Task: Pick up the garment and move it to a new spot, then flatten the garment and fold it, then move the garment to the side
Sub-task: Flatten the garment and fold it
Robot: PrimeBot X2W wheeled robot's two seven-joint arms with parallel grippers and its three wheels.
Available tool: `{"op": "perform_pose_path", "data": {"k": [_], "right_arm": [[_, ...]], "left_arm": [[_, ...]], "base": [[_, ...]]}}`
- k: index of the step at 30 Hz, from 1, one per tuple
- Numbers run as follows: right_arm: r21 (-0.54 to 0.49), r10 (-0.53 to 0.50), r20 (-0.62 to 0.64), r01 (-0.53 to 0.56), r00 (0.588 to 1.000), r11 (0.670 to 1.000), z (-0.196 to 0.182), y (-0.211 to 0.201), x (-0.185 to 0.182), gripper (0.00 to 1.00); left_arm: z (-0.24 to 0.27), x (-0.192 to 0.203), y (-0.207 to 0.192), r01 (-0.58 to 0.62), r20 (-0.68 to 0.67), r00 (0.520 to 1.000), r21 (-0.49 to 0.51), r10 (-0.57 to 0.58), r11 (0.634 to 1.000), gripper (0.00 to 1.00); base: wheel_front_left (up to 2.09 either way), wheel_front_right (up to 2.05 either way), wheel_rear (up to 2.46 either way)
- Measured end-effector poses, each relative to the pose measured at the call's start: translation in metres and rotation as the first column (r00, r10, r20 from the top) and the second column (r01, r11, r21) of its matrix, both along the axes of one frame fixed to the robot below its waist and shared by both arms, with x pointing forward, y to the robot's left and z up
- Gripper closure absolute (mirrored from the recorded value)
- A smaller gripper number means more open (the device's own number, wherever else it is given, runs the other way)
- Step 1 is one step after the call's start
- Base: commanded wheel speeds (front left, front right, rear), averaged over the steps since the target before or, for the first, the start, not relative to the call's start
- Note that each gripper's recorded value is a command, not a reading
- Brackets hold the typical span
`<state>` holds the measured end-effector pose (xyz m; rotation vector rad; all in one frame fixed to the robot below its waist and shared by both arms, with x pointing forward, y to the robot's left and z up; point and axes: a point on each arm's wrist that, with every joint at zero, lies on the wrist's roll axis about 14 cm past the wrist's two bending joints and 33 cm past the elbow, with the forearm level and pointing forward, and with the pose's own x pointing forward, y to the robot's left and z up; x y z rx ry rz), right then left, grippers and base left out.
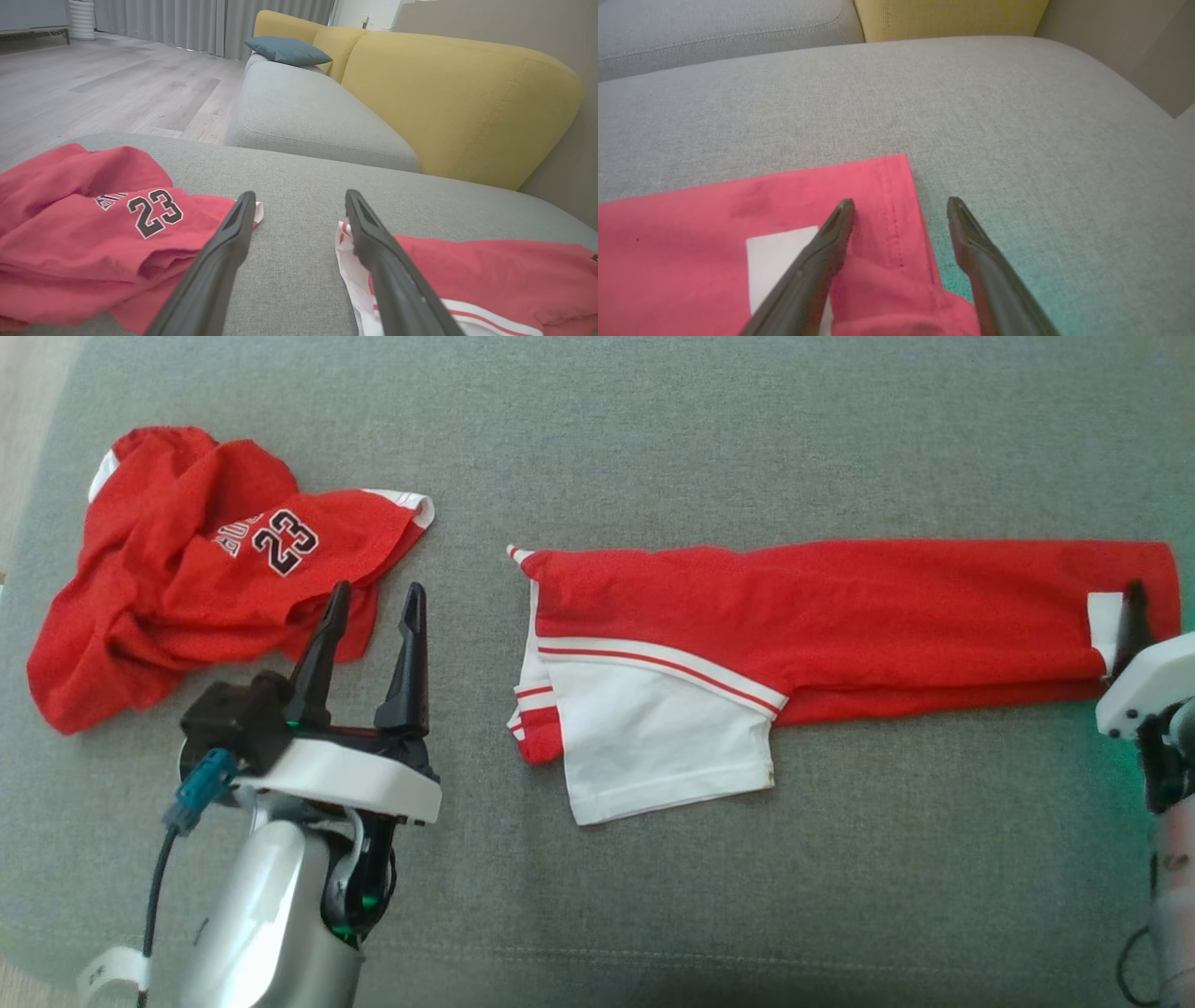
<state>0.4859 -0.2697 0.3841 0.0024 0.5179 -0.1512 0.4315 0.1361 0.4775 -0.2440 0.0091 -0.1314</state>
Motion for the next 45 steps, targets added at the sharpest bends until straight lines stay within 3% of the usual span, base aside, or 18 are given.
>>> {"op": "perform_pose_path", "data": {"k": [12,27,28,29,30,39,45], "right_arm": [[0.024,-0.037,-0.109,0.039,0.993,0.999,-0.022,-0.009,-0.013,0.00],[0.094,-0.026,-0.090,0.034,0.996,0.995,-0.027,0.005,-0.008,0.00],[0.100,-0.029,-0.091,0.038,0.995,0.994,-0.028,0.005,-0.009,0.04],[0.106,-0.034,-0.096,0.044,0.995,0.993,-0.029,0.004,-0.010,0.74],[0.112,-0.035,-0.101,0.047,0.994,0.993,-0.030,0.004,-0.011,1.00],[0.122,-0.065,-0.098,0.076,0.993,0.990,-0.021,-0.006,-0.018,1.00],[-0.045,-0.163,-0.048,0.161,0.985,0.986,0.004,-0.068,-0.034,1.00]], "left_arm": [[-0.008,0.004,-0.001,0.007,-0.014,1.000,0.011,-0.007,1.000,0.00],[-0.014,0.021,0.004,-0.008,-0.016,1.000,0.007,0.009,1.000,0.00],[-0.014,0.021,0.003,-0.006,-0.017,1.000,0.006,0.006,1.000,0.00],[-0.015,0.022,0.002,-0.005,-0.017,1.000,0.004,0.005,1.000,0.00],[-0.015,0.023,0.001,-0.003,-0.016,1.000,0.005,0.003,1.000,0.00],[-0.005,0.025,0.002,-0.005,0.010,1.000,0.010,0.005,1.000,0.00],[0.006,0.023,-0.001,0.008,0.039,0.999,0.005,-0.008,1.000,0.00]], "base": [[0.00,0.00,0.00],[0.00,0.00,0.00],[0.00,0.00,0.00],[0.00,0.00,0.00],[0.00,0.00,0.00],[0.00,0.00,0.00],[0.00,0.00,0.00]]}}
